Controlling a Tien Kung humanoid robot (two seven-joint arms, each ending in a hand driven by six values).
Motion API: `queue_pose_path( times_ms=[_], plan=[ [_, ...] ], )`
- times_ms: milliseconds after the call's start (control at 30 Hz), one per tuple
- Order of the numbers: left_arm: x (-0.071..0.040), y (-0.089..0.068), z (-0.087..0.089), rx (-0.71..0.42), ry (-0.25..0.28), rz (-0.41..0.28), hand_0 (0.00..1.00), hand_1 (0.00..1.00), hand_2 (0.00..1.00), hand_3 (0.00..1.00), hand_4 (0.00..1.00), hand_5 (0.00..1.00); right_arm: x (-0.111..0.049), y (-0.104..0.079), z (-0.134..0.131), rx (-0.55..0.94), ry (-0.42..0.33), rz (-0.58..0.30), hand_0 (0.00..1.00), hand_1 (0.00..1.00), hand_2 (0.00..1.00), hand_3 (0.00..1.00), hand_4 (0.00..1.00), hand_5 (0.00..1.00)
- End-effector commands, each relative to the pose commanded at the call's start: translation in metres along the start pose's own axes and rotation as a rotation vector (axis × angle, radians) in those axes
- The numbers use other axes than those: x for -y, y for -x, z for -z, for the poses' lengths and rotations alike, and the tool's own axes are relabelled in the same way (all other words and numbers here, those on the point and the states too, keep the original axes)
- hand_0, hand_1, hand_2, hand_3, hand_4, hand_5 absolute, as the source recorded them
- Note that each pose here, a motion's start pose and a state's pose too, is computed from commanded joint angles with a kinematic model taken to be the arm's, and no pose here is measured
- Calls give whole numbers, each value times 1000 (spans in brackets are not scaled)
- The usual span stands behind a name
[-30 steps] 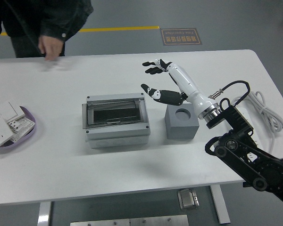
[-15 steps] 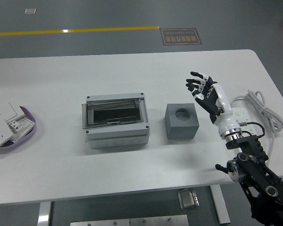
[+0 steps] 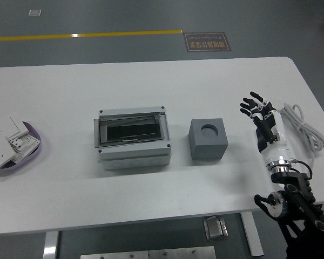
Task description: Pick up the cylinder from the cube,place it in the box,flap close box
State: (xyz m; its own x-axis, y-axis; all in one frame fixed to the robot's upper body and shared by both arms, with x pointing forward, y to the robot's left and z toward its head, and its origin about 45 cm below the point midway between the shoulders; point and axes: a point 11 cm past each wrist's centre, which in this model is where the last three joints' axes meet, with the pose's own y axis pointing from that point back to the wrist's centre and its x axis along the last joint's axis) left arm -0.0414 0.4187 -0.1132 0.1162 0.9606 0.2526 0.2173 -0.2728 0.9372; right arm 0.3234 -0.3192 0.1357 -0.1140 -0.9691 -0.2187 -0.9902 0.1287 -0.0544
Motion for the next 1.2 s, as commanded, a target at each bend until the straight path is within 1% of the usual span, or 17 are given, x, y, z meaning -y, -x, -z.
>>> queue_pose_path(
  times_ms=[167, 300, 433, 533, 633, 700, 733, 900, 933, 1100, 1200],
  plan=[
    [0, 2, 1, 9, -3, 3, 598, 584, 556, 594, 658, 208, 1, -21, -6, 69, 3, -76, 724, 678, 673, 678, 770, 453],
    [0, 5, 0, 9, 3, 9, 598, 584, 556, 594, 658, 208, 3, -33, -7, 134, -8, -122, 724, 678, 673, 678, 770, 453],
    [0, 5, -1, 5, 6, 9, 598, 584, 556, 595, 658, 206, 4, -38, -8, 207, -19, -145, 725, 675, 670, 672, 771, 454],
    [0, 4, -1, 1, 5, 8, 598, 584, 557, 596, 658, 205, 3, -39, -12, 269, -22, -150, 728, 677, 670, 669, 775, 456],
    [0, 4, -1, 0, 4, 8, 598, 584, 557, 596, 658, 205, 2, -34, -15, 341, -25, -142, 728, 677, 670, 669, 775, 456],
    [0, 5, -1, 0, 5, 10, 598, 584, 557, 596, 658, 205, 1, -27, -16, 403, -32, -125, 728, 677, 670, 669, 775, 456],
    [0, 6, -2, 0, 6, 11, 598, 584, 556, 595, 657, 206, 1, -22, -17, 439, -34, -114, 732, 675, 669, 686, 852, 638],
    [0, 8, -3, 2, 11, 15, 598, 584, 556, 595, 657, 206, -2, -2, -17, 604, -36, -48, 732, 675, 669, 686, 852, 638],
    [0, 8, -3, 3, 11, 15, 599, 584, 556, 596, 658, 205, -3, 2, -16, 635, -37, -34, 734, 680, 677, 696, 903, 732],
    [0, 8, -2, 3, 9, 15, 599, 584, 556, 596, 658, 205, -7, 28, -8, 829, -49, 65, 734, 680, 677, 696, 903, 732],
    [0, 8, -2, 3, 9, 15, 599, 584, 556, 596, 658, 205, -9, 39, -3, 928, -59, 113, 734, 671, 670, 685, 906, 718]
  ],
)
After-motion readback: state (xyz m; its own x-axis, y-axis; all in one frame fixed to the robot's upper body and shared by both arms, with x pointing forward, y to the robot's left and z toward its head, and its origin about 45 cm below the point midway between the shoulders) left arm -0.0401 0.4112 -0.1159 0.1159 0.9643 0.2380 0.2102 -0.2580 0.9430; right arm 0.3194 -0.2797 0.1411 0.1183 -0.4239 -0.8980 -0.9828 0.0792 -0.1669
